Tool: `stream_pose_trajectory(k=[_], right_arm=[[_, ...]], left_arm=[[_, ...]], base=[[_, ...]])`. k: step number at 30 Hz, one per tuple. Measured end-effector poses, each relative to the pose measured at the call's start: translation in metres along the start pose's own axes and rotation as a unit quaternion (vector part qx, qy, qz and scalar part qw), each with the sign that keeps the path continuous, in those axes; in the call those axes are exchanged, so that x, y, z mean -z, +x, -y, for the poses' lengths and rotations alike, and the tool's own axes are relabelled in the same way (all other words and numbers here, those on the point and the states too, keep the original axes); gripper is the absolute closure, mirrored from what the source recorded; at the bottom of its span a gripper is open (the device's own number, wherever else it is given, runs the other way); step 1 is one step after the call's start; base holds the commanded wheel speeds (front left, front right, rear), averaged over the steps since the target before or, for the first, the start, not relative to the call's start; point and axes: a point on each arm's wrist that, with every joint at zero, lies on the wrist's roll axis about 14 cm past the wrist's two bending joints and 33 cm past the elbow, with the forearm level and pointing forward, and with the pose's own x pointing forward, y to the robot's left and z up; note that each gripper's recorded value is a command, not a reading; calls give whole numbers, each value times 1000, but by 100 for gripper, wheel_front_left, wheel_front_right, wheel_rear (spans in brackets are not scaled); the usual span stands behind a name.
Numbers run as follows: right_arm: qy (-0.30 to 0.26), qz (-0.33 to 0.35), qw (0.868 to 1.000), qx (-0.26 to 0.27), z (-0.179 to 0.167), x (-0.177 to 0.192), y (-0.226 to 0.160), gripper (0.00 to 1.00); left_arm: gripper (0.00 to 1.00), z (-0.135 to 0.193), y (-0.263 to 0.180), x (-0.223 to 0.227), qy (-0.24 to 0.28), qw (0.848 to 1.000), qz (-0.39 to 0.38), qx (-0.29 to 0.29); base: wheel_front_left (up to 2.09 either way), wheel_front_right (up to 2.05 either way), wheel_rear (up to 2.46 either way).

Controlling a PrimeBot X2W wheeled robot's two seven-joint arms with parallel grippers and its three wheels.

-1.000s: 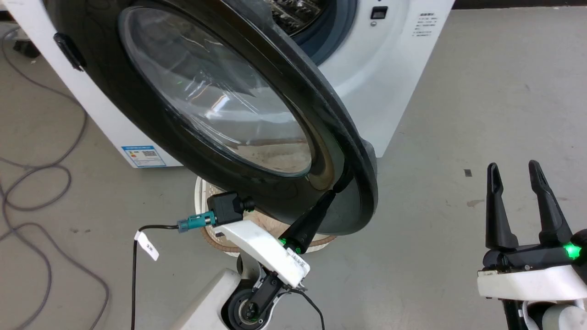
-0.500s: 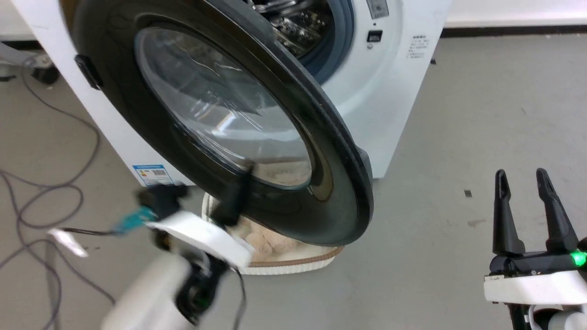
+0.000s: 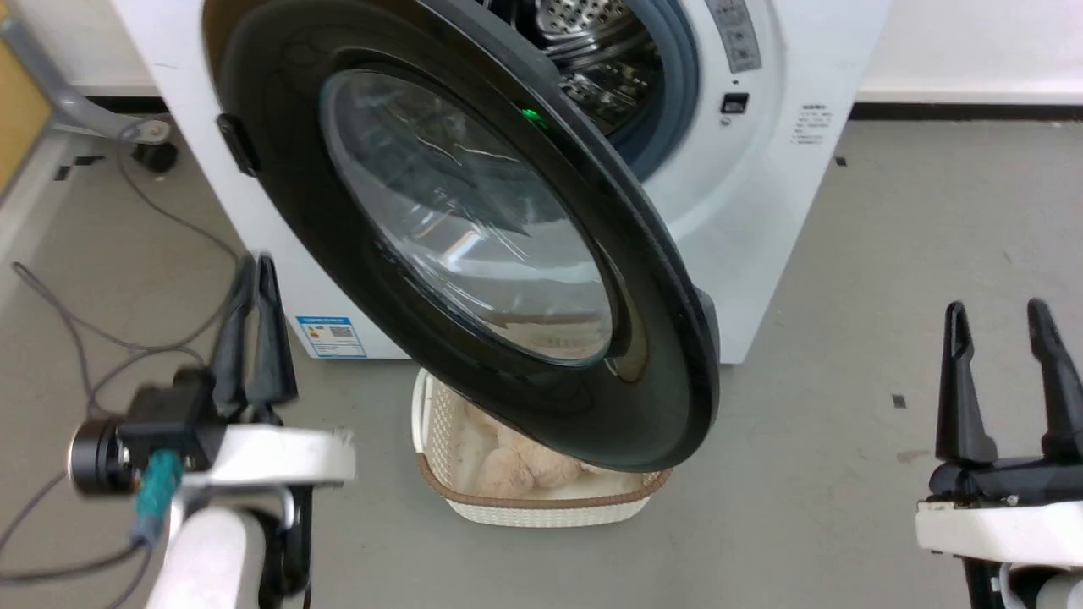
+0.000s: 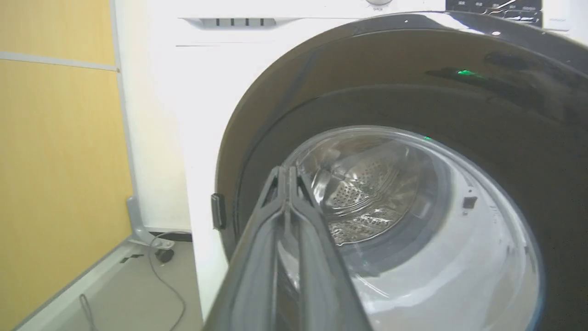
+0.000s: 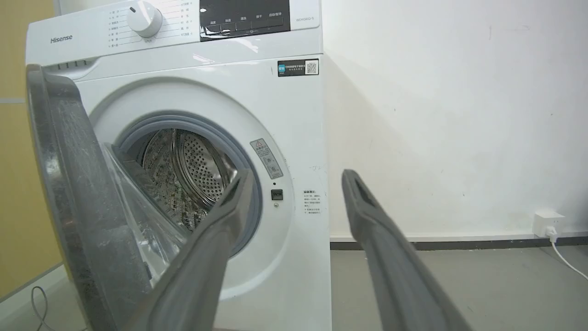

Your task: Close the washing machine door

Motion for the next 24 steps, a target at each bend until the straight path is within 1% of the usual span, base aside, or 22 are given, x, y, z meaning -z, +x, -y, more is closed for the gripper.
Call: stream_pose_trajectory(k=[3,6,7,8,9,13,16,20,24], right_arm=[[0,23,1000,-10,-6,-13,7,0],[5,50,998,-23,-16,-28,15,0],[6,59,998,-29,-20,-34,17,53],[9,69,997,-34,-24,-40,20,80],[13,81,996,-40,-28,-46,23,100],[48,129,988,-66,-48,-74,33,100],[81,163,979,-96,-68,-95,37,100],[117,188,963,-152,-106,-113,36,100],[136,188,948,-217,-143,-118,28,100]], left_arm=[[0,-18,-18,4,31,999,-11,-32],[0,-35,-37,8,43,997,-27,-60],[0,-39,-43,10,47,996,-32,-66],[0,-42,-48,12,49,996,-37,-71],[0,-45,-54,13,51,995,-42,-75],[0,-53,-72,19,60,993,-60,-81],[0,-58,-81,21,61,992,-68,-87],[0,-60,-87,23,60,991,-73,-93],[0,-61,-89,27,56,991,-79,-96]], base=[[0,0,0],[0,0,0],[0,0,0],[0,0,0],[0,0,0],[0,0,0],[0,0,0],[0,0,0],[0,0,0]])
